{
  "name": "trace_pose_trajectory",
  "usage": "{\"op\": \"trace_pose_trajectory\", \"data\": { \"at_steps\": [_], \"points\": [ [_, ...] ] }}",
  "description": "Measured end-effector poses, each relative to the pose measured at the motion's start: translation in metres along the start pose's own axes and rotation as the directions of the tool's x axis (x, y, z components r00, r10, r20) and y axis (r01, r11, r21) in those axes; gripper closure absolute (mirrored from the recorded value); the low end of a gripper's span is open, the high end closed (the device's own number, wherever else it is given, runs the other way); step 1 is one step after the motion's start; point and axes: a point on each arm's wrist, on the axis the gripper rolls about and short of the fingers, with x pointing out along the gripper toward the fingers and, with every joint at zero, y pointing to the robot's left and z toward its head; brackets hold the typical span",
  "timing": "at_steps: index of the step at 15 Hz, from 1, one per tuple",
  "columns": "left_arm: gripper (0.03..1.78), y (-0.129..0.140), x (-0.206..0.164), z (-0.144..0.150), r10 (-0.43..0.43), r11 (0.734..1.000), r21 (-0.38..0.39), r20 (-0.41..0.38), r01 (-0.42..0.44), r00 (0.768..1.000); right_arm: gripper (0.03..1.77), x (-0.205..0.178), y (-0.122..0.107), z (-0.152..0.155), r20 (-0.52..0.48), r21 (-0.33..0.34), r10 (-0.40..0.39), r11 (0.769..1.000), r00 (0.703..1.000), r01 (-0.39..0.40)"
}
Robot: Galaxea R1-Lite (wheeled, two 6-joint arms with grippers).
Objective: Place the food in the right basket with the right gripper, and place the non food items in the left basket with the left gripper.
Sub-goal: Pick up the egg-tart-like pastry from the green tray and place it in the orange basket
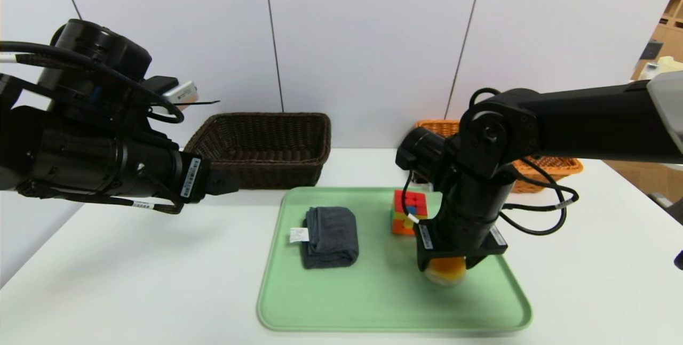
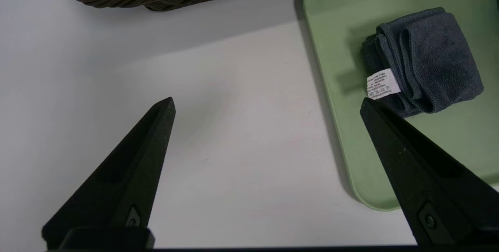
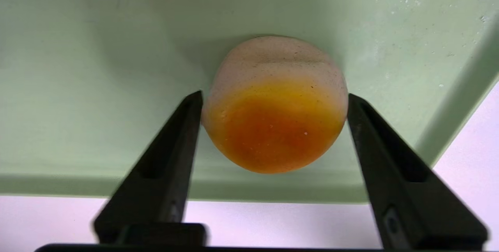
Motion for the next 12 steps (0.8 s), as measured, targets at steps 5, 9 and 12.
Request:
{"op": "trace_pose_trajectory", "data": {
  "at_steps": [5,9,12],
  "points": [
    [0.12,-0.0007,0.0,0.0014,-0.002,1.0,0.001,0.004,0.002,1.0,1.34,0.0032,0.0011,0.0005,-0.01,-0.004,-0.004,1.0,1.0,0.004],
    [0.12,-0.001,0.0006,0.0015,-0.003,1.0,0.002,0.002,0.003,1.0,1.75,0.0046,0.0015,0.0,-0.018,-0.009,-0.009,1.0,1.0,0.009],
    [0.12,-0.001,0.0009,0.0012,-0.003,1.0,0.002,0.001,0.003,1.0,1.75,0.0047,0.0009,-0.0022,-0.038,-0.013,-0.02,1.0,0.999,0.019]
  ]
}}
